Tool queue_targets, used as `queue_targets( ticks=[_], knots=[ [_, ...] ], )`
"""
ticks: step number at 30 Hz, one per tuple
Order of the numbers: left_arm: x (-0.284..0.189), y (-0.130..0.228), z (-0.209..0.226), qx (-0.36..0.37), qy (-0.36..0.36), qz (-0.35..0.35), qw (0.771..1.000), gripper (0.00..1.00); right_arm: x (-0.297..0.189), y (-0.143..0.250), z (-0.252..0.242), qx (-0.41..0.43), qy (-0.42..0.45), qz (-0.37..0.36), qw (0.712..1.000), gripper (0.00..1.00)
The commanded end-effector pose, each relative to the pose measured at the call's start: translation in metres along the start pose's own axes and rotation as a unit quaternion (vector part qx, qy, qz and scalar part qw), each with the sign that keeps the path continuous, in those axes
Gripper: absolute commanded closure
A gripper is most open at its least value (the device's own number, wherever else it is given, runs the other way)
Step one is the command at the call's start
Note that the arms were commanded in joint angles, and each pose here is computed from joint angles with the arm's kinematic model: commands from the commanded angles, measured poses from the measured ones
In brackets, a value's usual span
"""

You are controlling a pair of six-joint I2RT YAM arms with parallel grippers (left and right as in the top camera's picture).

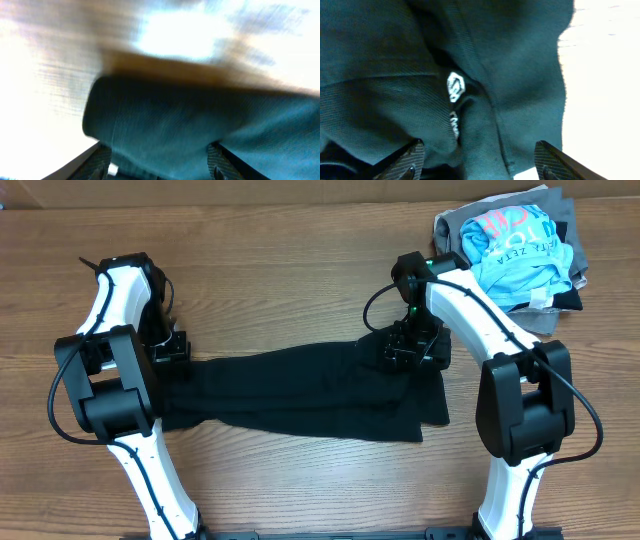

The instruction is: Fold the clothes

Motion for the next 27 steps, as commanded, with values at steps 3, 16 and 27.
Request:
queue_targets(
  ticks=[3,16,27],
  knots=[
    [-0.028,-0.005,-0.012,0.018,0.064,-0.067,0.996,0.35,-0.020,0.000,0.006,-0.034,-0.032,-0.037,0.998,0.24],
    [-0.180,0.084,0.005,0.000,0.143,-0.291,0.946,0.00,-0.129,0.043,-0.002,-0.052,-0.077,-0.204,0.974,0.02],
    [-0.100,0.072,0.003,-0.030,0.120,-0.255,0.959,0.00,-0.126,0.076,0.000,-0.089,-0.079,-0.165,0.979,0.00]
  ],
)
Point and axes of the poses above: each gripper's point midway between its finger pads, its own x axis out along the fingers, its own z axis along the line the jaws close on, y = z × x, the point moved 5 cm from there along -x, back along the fingers, and after that the axes turned 10 degrees about -x, right-handed, at the moved point
